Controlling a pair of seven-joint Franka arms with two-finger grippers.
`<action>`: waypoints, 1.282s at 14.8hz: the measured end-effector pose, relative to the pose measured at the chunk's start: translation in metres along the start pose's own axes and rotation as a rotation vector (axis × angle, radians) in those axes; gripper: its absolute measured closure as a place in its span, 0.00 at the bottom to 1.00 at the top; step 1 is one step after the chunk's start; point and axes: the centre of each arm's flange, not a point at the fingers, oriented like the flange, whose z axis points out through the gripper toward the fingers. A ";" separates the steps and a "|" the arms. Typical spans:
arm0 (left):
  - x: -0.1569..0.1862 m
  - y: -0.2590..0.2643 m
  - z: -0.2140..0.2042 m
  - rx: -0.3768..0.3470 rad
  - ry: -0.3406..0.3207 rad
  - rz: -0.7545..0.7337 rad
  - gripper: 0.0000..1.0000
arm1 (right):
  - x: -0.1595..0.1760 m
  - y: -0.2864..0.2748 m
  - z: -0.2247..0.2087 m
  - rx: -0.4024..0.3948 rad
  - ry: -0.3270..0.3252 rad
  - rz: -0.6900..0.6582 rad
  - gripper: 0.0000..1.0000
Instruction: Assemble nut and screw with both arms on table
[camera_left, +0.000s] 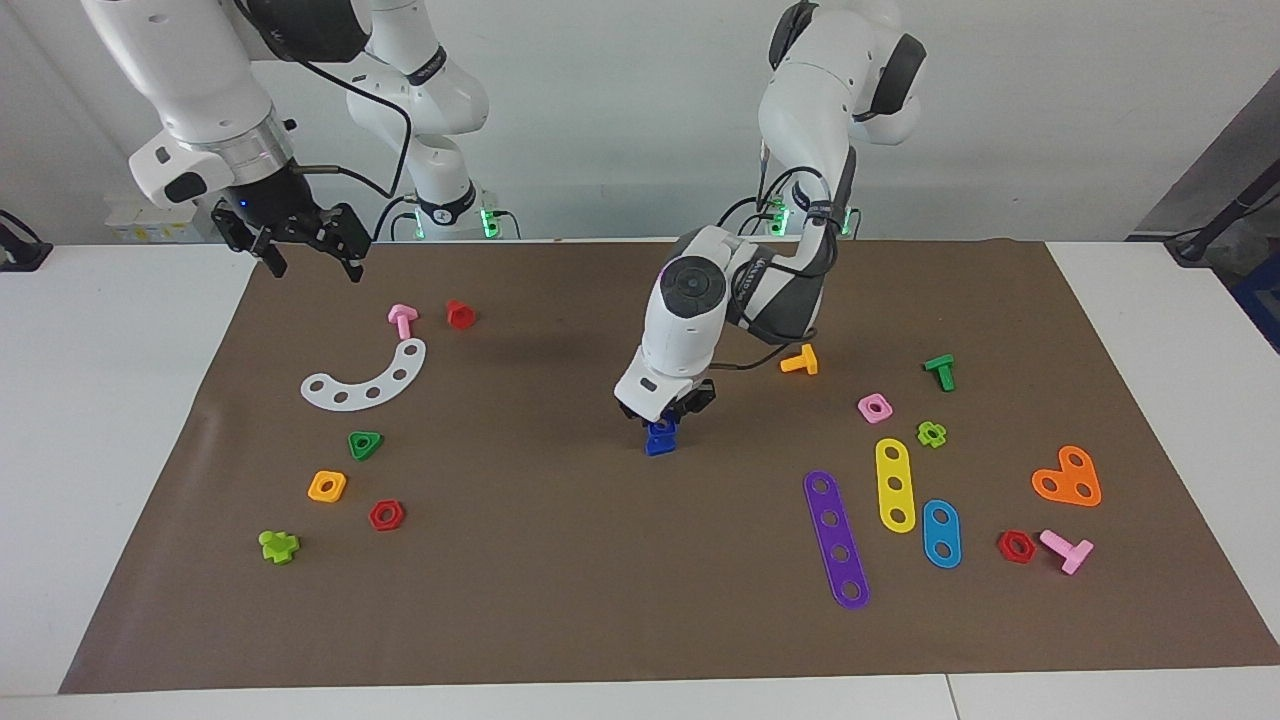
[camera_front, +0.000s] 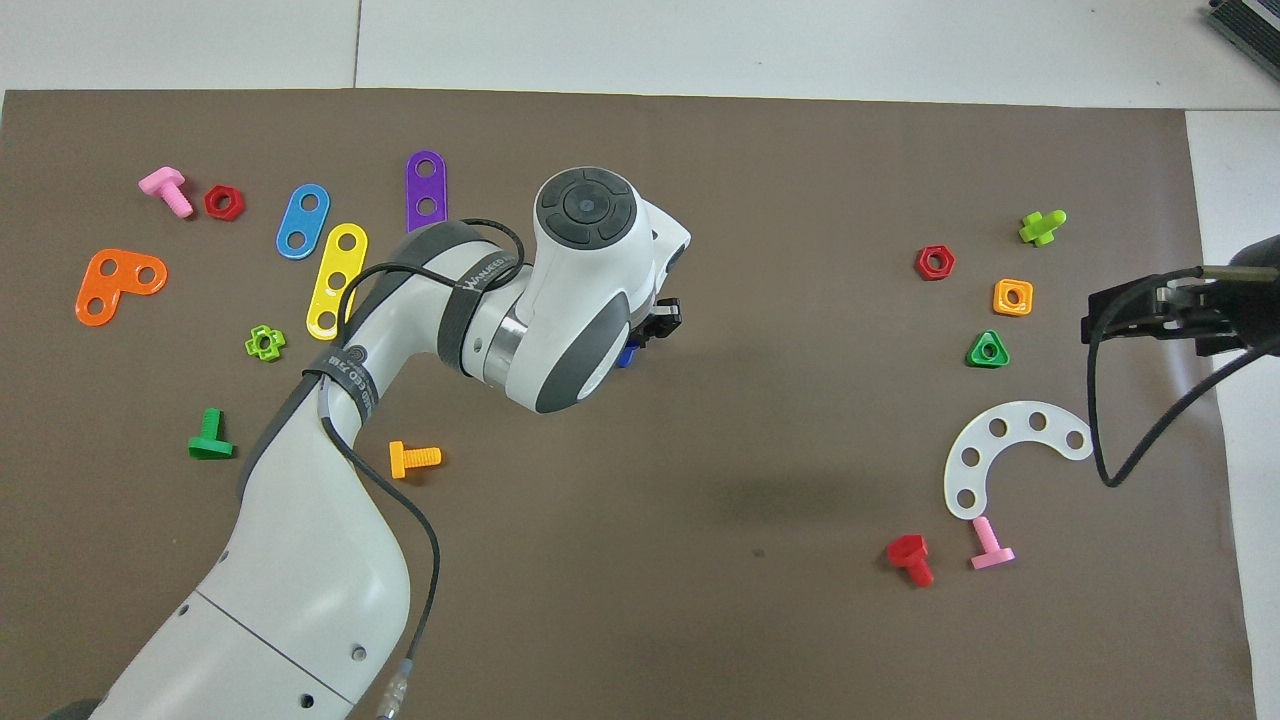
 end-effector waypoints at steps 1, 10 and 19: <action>0.000 0.000 -0.001 0.000 0.000 0.000 0.53 | 0.000 0.000 0.000 0.000 0.000 0.000 0.00; 0.001 0.001 0.008 -0.001 0.000 0.000 0.53 | 0.000 0.000 0.000 0.000 0.000 0.000 0.00; -0.001 -0.002 0.021 0.007 -0.009 -0.002 0.53 | 0.000 0.000 0.000 0.000 0.000 0.000 0.00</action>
